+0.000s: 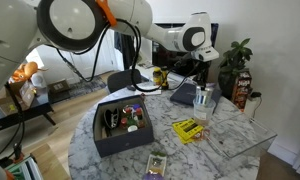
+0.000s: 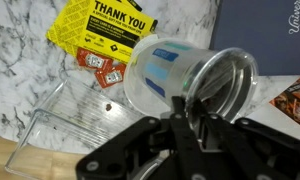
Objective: Put the silver cup inside the container
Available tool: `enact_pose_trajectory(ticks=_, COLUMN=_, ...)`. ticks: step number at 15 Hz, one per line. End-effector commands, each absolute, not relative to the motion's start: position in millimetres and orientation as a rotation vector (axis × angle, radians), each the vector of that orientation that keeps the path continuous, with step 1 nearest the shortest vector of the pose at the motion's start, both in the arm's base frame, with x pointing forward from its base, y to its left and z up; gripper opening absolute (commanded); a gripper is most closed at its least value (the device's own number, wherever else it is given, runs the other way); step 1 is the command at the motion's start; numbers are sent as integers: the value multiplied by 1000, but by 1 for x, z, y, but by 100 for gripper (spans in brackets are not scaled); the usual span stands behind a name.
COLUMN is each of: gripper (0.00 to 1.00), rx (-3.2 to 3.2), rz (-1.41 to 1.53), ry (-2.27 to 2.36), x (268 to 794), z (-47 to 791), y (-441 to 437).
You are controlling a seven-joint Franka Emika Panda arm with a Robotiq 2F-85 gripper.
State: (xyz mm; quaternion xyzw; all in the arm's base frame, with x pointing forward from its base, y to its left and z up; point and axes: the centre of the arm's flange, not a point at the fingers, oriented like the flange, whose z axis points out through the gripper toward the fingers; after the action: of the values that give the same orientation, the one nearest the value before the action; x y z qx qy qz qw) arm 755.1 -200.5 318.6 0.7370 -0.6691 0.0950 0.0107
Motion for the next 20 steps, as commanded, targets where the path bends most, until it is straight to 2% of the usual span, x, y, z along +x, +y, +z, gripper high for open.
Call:
enact_pose_trajectory(ticks=1, gripper=3, rx=2314, rz=411, ry=-2087, x=744, z=357, y=-201)
enact_pose_trajectory(ticks=10, gripper=3, rx=2243, rz=618, ry=-2063, x=688, z=476, y=-236)
enact_pose_trajectory(ticks=14, gripper=3, rx=2175, rz=511, ry=-2169, x=637, z=453, y=-277)
enact_pose_trajectory(ticks=19, gripper=3, rx=1978, rz=238, ry=-2435, x=582, z=383, y=-330)
enact_pose_trajectory(ticks=20, gripper=13, rx=2018, rz=286, ry=-2321, x=614, z=394, y=-329)
